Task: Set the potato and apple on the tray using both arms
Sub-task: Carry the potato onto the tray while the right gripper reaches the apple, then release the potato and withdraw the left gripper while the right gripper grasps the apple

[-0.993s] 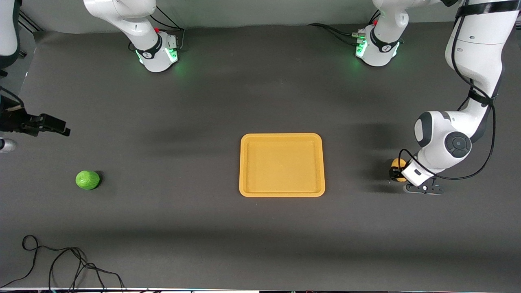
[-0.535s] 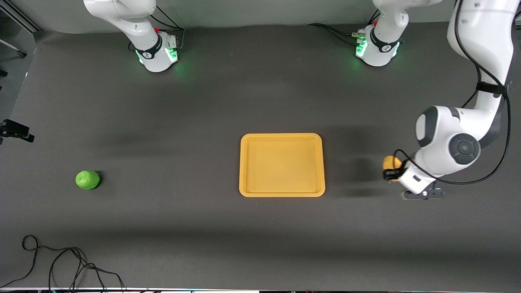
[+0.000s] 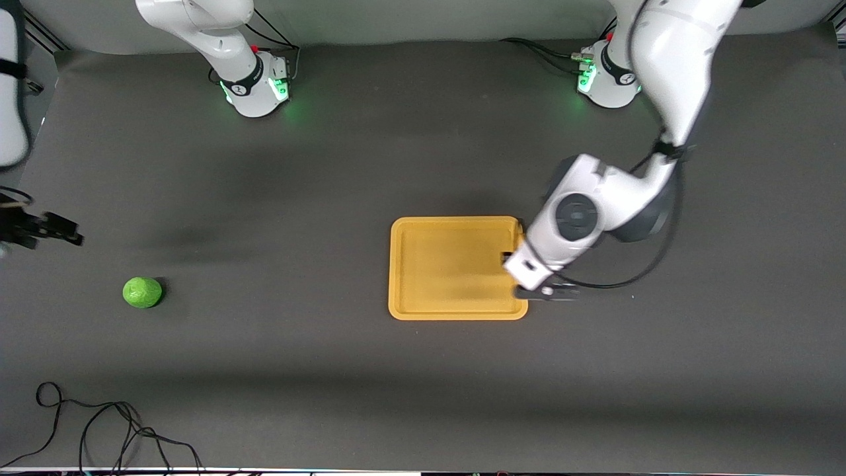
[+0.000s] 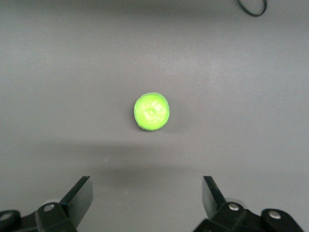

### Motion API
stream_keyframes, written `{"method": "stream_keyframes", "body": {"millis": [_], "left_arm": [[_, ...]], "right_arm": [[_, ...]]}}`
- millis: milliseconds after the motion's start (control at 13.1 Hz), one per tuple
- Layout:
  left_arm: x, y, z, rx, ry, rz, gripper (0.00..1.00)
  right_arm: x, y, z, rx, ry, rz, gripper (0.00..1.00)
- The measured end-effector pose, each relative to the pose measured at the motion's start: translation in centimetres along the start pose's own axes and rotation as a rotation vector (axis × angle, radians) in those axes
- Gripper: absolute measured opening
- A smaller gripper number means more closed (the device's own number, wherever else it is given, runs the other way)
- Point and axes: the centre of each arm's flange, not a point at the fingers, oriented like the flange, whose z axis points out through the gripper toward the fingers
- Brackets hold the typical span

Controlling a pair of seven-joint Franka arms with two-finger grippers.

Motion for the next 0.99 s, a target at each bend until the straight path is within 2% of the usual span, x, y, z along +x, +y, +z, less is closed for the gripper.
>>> {"method": "stream_keyframes", "body": {"millis": [229,458,535,688,840,993], "left_arm": [[-0.8,1.0,5.7,0.017,-0.06,0.012,0.54],[-0.6,0.9,6.5,0.013,-0.058,0.009,0.54],[-0.4,0.9,6.2,0.011,-0.052,0.009,0.59],[-0.2,1.0,5.9,0.016,-0.04,0.018,0.83],[0.0,1.0,5.7,0.017,-0.034,0.021,1.0],[1.0,1.0,4.1,0.006,-0.005,0.012,1.0]], "right_arm": [[0.9,-0.2,7.6,0.058,0.013,-0.012,1.0],[1.6,0.2,14.6,0.091,0.014,-0.036,1.0],[2.0,0.4,16.1,0.086,0.009,-0.045,1.0],[2.8,0.9,17.7,0.061,0.007,-0.05,1.0],[2.8,1.1,19.1,0.044,0.001,-0.049,1.0],[3.0,1.0,19.9,0.026,0.01,-0.053,1.0]]}}
